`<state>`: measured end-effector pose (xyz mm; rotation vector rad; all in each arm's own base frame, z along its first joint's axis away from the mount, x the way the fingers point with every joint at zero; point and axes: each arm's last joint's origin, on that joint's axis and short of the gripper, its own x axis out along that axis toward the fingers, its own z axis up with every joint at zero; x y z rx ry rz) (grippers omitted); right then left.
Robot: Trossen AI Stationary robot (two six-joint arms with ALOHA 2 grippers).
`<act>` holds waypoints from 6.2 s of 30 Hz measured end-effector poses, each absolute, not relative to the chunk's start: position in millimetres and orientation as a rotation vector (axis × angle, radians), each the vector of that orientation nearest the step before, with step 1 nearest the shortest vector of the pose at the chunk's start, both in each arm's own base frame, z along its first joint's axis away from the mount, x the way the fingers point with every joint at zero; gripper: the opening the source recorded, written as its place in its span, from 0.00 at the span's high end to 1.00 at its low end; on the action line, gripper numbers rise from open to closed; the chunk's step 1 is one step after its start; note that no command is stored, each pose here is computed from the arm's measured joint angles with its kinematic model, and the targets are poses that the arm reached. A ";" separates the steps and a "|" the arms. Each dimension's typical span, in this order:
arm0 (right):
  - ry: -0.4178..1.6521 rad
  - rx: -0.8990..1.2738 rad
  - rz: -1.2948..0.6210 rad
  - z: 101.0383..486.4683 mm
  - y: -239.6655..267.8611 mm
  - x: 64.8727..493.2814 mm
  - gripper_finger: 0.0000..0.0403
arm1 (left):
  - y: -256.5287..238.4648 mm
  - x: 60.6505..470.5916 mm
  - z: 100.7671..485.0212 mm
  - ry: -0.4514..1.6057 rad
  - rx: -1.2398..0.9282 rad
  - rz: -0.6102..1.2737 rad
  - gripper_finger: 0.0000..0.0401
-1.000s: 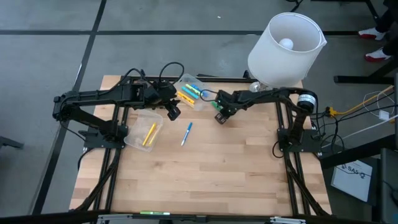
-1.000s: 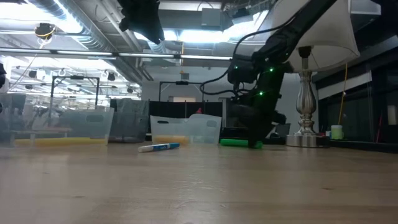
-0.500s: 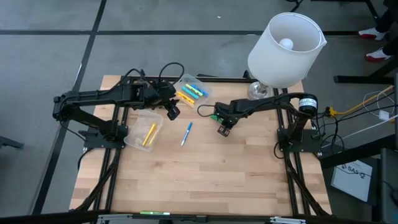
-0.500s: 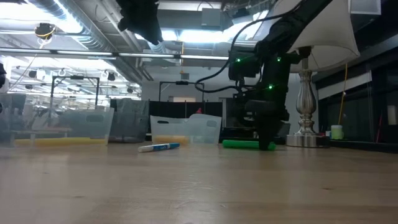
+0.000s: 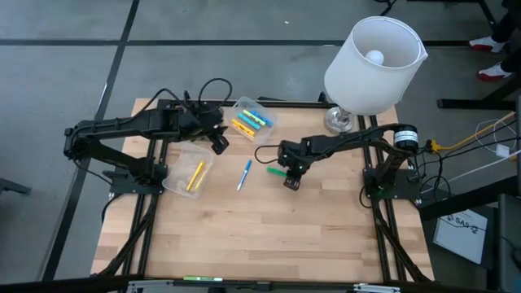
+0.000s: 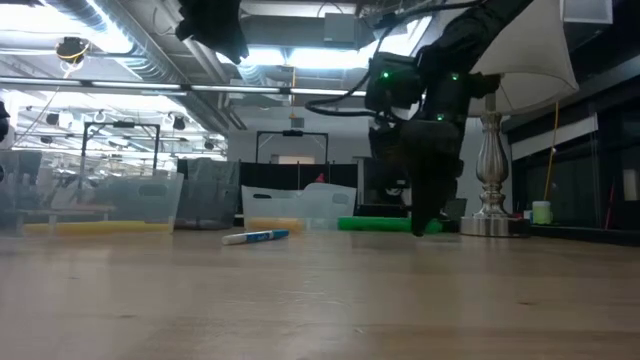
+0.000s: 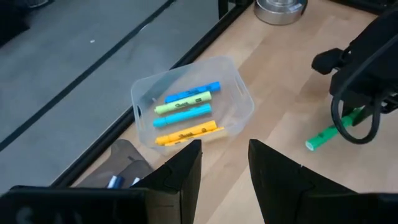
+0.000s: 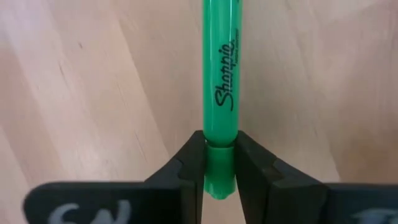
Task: Pick & Place Markers
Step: Put the green highlighter into the top transparent bin, then put the light blue marker into the black bin
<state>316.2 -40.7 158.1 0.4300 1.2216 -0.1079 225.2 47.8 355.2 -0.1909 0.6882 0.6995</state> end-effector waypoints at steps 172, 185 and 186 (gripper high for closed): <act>0.625 0.576 -0.416 219.7 -172.7 372.8 0.61 | 29.1 218.2 349.7 0.800 -0.190 0.590 0.68; 0.557 0.333 -0.216 257.3 -131.2 377.9 0.61 | 26.7 218.5 349.7 0.784 -0.240 0.602 0.68; 0.554 0.313 -0.199 259.4 -126.2 378.7 0.61 | 26.6 218.5 349.6 0.783 -0.249 0.603 0.68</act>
